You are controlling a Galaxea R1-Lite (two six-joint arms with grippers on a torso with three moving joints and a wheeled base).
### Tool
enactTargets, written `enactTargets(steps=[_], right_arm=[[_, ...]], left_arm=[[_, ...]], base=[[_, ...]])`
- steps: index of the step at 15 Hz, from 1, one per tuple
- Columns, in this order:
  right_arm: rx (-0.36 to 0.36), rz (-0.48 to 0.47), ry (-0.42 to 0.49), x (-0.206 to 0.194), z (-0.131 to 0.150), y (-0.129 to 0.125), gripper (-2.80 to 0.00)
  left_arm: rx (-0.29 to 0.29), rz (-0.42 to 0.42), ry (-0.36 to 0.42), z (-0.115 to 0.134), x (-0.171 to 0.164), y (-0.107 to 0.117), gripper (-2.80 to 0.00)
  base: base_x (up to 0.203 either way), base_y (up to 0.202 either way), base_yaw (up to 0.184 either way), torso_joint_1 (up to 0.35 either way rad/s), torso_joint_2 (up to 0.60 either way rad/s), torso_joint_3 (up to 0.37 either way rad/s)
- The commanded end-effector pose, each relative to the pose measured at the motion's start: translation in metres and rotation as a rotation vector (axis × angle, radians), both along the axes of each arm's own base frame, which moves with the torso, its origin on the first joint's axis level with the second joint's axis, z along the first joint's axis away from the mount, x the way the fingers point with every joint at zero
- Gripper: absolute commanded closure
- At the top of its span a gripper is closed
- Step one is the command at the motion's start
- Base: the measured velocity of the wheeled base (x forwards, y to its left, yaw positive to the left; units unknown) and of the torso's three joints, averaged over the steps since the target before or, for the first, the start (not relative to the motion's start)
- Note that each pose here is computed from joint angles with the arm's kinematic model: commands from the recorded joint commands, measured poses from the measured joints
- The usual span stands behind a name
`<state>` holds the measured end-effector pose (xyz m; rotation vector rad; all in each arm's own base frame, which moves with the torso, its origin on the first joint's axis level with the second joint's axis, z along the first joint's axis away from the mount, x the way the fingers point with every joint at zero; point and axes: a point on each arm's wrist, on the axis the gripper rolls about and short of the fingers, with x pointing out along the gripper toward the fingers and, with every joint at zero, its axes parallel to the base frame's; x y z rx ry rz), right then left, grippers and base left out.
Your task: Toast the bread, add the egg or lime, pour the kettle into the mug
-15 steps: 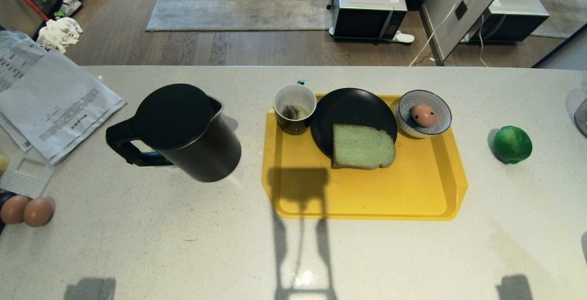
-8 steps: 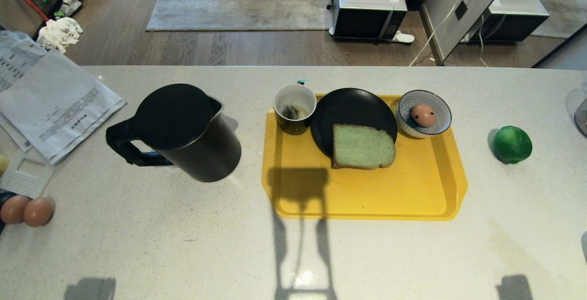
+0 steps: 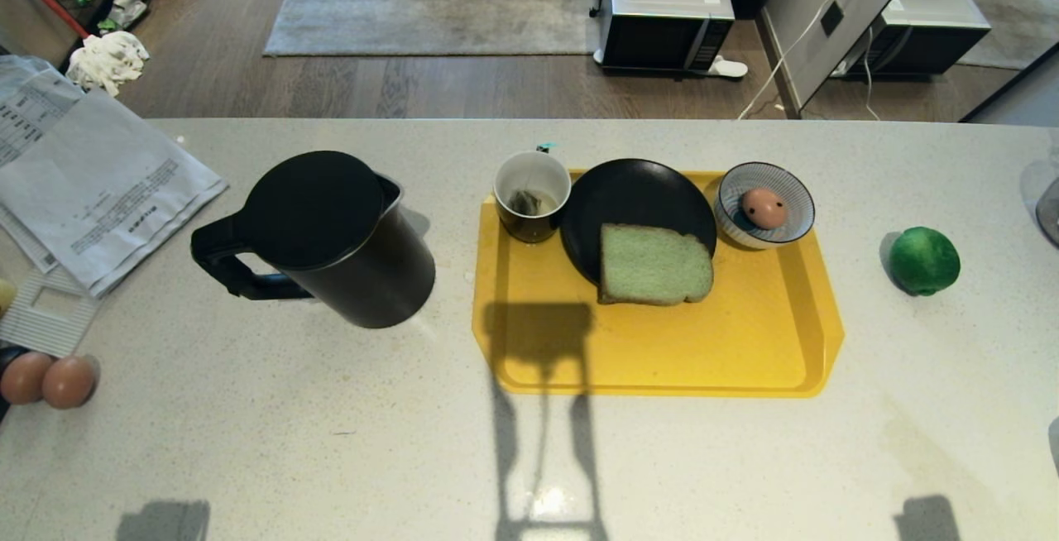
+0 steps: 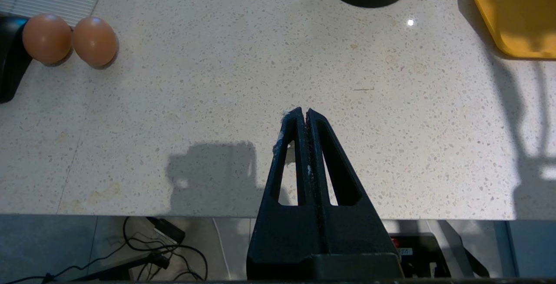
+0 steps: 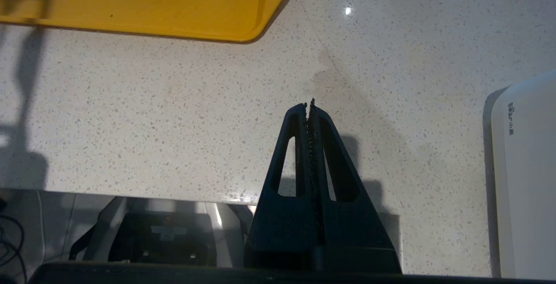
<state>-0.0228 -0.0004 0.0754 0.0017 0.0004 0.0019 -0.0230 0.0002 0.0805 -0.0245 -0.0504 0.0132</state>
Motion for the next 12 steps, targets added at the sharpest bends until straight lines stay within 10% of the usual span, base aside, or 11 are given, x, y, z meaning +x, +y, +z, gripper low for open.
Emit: enactTargets(steps=[1, 12], right_arm=[[0.000, 0.001, 0.001, 0.0001, -0.0004, 0.0000, 0.00], [0.000, 0.001, 0.001, 0.0001, -0.0004, 0.0000, 0.00]], left_arm=[[-0.005, 0.001, 0.015, -0.0047, 0.0012, 0.0000, 0.00], [-0.002, 0.001, 0.013, -0.0046, 0.0012, 0.0000, 0.00]], base=[[0.000, 0.000, 0.000, 0.000, 0.00, 0.000], [0.000, 0.000, 0.000, 0.003, 0.00, 0.175]])
